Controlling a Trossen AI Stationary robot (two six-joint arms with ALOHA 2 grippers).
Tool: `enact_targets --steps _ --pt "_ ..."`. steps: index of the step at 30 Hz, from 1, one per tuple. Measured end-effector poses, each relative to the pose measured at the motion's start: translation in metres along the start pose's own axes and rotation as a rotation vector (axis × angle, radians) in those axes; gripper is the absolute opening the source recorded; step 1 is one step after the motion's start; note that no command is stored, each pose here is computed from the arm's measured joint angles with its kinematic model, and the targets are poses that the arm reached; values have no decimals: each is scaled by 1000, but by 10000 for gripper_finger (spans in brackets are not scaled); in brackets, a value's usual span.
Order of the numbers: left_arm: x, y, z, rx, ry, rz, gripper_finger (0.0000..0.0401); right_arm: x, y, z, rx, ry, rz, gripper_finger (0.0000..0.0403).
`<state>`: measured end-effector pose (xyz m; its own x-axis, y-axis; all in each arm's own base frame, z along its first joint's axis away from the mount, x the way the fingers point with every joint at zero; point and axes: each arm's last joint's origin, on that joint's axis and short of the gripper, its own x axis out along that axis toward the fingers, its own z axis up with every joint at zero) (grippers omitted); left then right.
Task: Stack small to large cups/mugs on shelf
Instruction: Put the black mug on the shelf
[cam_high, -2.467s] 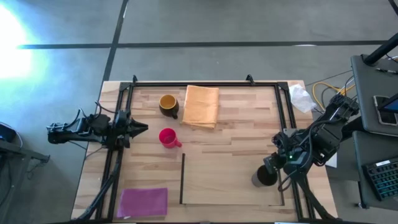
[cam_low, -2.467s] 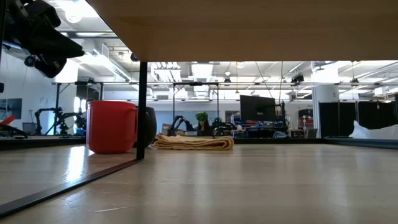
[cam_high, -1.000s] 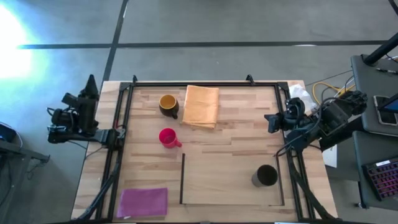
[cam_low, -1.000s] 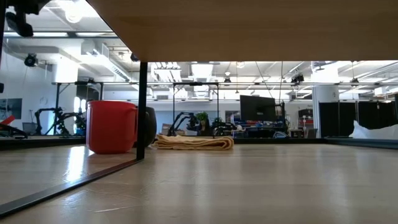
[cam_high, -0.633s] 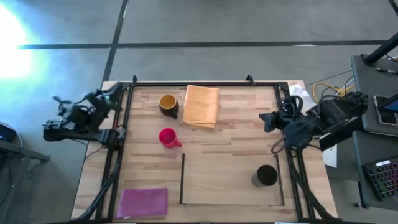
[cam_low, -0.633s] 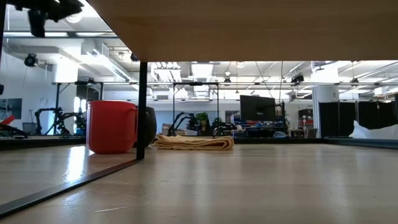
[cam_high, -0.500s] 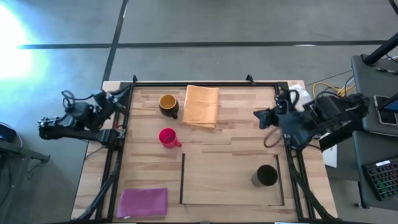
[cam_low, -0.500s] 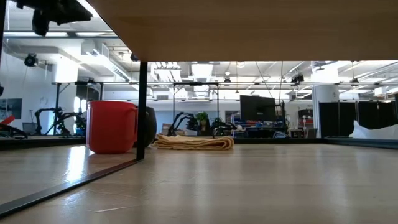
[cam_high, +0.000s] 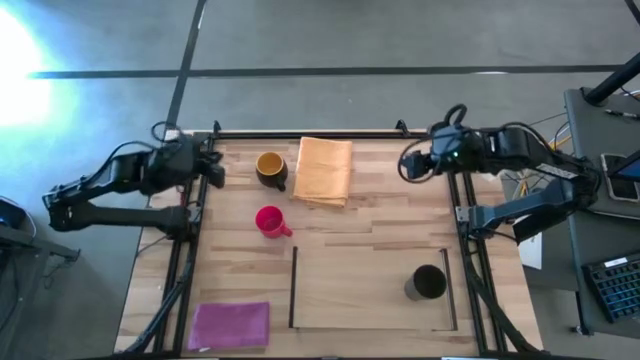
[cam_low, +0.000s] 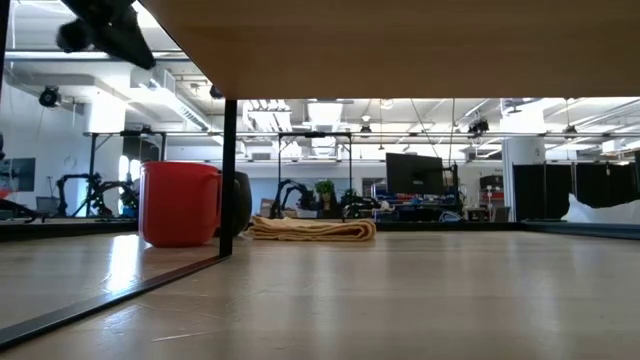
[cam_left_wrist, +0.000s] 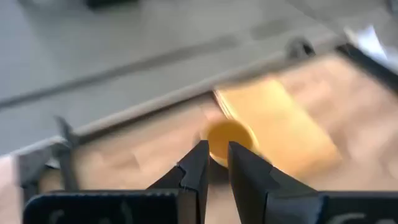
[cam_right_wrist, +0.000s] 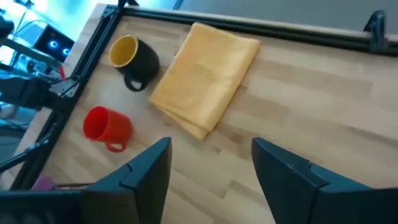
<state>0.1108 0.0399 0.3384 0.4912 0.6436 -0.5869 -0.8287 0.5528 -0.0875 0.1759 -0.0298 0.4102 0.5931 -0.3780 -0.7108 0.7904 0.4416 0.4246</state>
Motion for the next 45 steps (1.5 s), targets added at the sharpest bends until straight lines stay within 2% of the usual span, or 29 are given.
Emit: enact_targets --steps 3,6,10,13,14,17,18,21,25,30,36,42,45 --pt "20 -16 13 161 29 -34 45 2 -3 4 -12 -8 -16 217" --pt "30 -33 32 145 -24 -51 45 2 -3 4 -21 -8 -18 217" --pt "43 -45 49 214 -5 -47 45 2 -5 3 -26 3 -31 217" --pt "66 -30 56 205 162 62 45 2 -6 2 -27 13 -44 217" --pt "78 -24 59 194 222 50 45 2 -6 2 -28 13 -44 217" --pt "110 0 65 173 370 -81 45 2 -6 2 -30 12 -47 217" --pt "116 8 68 171 387 -109 45 2 -6 2 -31 11 -48 217" --pt "131 20 73 184 424 -99 45 4 -6 2 -39 14 -51 217" --pt "141 20 78 247 439 -147 45 16 -2 4 -74 36 -84 217" --pt "164 19 71 277 523 -155 48 46 2 13 -125 113 -126 217" --pt "175 19 68 304 552 -150 94 59 1 20 -163 122 -151 217" --pt "172 21 71 320 533 -64 165 50 -6 24 -142 110 -131 217" --pt "173 20 68 197 570 -64 193 48 -10 27 -122 105 -126 217"
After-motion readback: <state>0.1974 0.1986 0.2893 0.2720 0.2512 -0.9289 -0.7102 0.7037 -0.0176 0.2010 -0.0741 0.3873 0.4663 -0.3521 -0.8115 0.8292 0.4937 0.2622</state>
